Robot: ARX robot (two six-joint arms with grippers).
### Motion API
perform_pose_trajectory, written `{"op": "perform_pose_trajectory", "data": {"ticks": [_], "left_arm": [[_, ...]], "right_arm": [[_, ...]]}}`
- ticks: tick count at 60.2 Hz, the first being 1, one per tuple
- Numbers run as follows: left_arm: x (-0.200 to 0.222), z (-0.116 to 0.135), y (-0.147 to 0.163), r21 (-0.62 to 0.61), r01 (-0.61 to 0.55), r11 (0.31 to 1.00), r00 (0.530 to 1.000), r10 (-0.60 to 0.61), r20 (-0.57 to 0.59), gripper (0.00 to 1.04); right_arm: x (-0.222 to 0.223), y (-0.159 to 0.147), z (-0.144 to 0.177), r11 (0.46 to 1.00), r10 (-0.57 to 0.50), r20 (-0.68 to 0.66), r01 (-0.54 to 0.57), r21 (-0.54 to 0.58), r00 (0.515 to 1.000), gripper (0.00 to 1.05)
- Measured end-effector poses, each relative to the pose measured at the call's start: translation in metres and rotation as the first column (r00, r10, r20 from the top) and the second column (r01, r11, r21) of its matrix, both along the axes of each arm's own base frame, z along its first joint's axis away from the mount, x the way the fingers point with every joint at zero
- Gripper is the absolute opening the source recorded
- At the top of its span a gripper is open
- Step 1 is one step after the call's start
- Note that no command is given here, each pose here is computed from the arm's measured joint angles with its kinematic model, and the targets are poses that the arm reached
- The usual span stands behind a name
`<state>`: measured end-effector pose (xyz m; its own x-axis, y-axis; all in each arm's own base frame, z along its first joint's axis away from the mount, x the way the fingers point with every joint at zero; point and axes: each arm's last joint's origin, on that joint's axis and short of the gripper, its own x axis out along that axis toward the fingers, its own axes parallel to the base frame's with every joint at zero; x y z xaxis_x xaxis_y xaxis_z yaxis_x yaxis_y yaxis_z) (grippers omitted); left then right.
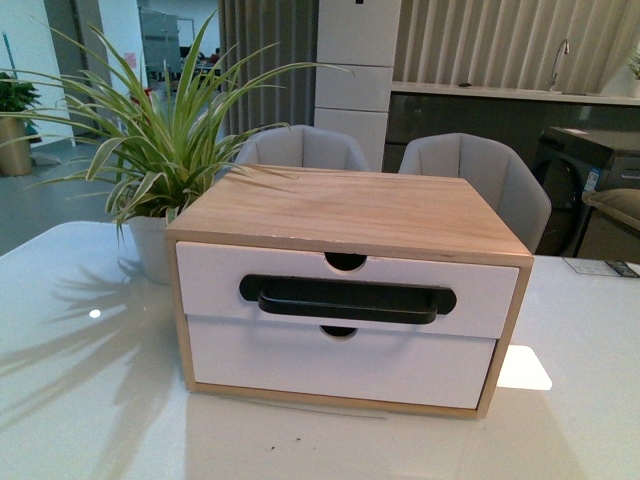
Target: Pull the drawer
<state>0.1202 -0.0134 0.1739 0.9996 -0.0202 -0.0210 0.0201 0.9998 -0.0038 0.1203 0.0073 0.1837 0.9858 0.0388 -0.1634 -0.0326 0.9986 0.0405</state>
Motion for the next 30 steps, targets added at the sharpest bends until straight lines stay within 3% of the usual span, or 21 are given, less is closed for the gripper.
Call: {"op": "perform_pose_trajectory", "data": {"ticks": [12, 18, 22, 30], "left_arm": [[0.051, 0.018, -0.022, 0.15, 0.304, 0.941, 0.952, -0.294, -0.084, 0.97], [0.077, 0.015, -0.035, 0.24, 0.46, 0.855, 0.886, -0.422, -0.194, 0.97], [0.099, 0.015, -0.047, 0.313, 0.577, 0.754, 0.815, -0.512, -0.27, 0.97], [0.127, 0.022, -0.064, 0.415, 0.681, 0.604, 0.731, -0.589, -0.343, 0.97]], "right_arm": [[0.048, 0.014, 0.03, 0.973, 0.183, -0.154, -0.201, -0.111, 0.971, 0.96], [0.073, 0.024, 0.035, 0.937, 0.257, -0.246, -0.304, -0.175, 0.935, 0.96], [0.096, 0.032, 0.039, 0.89, 0.31, -0.316, -0.391, -0.236, 0.897, 0.96], [0.118, 0.046, 0.046, 0.797, 0.403, -0.381, -0.524, -0.301, 0.832, 0.96]]}}
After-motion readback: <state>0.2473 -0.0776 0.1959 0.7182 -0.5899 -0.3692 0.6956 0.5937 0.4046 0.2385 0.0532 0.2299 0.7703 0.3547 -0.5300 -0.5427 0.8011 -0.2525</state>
